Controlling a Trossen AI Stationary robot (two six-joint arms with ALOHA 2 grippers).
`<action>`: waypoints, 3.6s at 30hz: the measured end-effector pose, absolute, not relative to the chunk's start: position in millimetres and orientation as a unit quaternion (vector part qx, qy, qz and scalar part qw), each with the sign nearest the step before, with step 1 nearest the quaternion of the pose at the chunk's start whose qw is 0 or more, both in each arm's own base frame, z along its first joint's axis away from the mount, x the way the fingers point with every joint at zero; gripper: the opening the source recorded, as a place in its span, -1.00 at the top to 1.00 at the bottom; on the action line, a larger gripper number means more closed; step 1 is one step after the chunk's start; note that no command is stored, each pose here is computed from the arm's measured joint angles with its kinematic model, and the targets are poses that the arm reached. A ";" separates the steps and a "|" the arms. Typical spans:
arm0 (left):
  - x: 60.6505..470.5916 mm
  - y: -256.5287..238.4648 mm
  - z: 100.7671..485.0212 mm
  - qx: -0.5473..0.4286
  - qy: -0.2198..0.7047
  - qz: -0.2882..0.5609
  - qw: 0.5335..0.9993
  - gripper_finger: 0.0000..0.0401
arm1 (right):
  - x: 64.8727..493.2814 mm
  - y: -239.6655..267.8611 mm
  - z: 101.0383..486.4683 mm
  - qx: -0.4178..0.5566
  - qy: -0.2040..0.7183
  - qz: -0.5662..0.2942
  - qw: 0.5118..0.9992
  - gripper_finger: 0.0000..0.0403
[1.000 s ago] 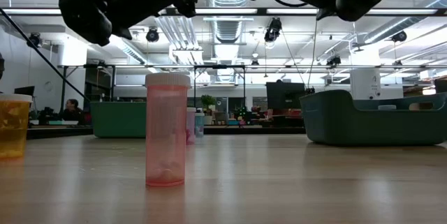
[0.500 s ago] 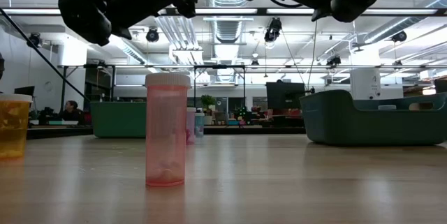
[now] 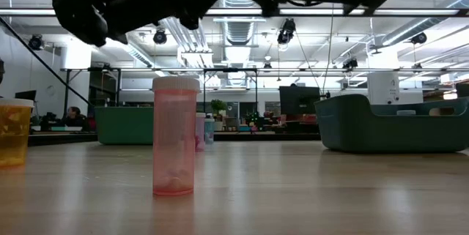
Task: Pick and place medicine bottles into bin by pill shape (circle, oval)
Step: Put the transparent capsule bottle into the green bin
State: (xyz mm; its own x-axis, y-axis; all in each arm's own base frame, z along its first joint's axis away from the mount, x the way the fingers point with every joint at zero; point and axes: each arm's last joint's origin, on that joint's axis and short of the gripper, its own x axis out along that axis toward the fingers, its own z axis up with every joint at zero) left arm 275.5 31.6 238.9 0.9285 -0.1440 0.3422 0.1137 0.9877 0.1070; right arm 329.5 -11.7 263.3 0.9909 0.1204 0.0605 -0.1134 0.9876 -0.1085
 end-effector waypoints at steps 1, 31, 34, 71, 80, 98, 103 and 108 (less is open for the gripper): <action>274.6 32.3 238.5 0.039 -0.159 -0.065 0.984 -0.36 | 326.8 -12.4 262.0 -0.048 -0.005 0.045 0.998 0.37; 307.3 42.4 237.8 0.034 0.003 0.012 0.999 0.03 | 333.3 -20.0 249.3 -0.028 0.185 -0.062 0.980 0.37; 307.4 42.2 237.6 0.034 0.003 0.012 0.999 0.24 | 333.3 -20.0 249.3 -0.024 0.185 -0.061 0.981 0.36; 251.1 70.5 307.9 -0.100 -0.057 0.122 0.986 0.44 | 271.9 -16.0 269.2 0.025 0.172 -0.069 0.982 -0.25; 238.8 88.5 269.7 -0.029 0.120 0.378 0.917 0.44 | 280.6 -16.5 257.6 0.023 0.187 -0.069 0.980 -0.25; 210.1 130.1 182.6 -0.098 0.138 0.514 0.841 0.44 | 298.4 -18.1 239.4 0.018 0.189 -0.069 0.979 -0.25; 216.3 133.3 169.2 -0.100 0.148 0.514 0.839 0.44 | 299.4 -18.1 237.7 0.023 0.191 -0.070 0.979 -0.25; 223.0 137.0 157.1 -0.101 0.147 0.514 0.839 0.44 | 299.5 -18.1 237.8 0.027 0.189 -0.071 0.979 -0.25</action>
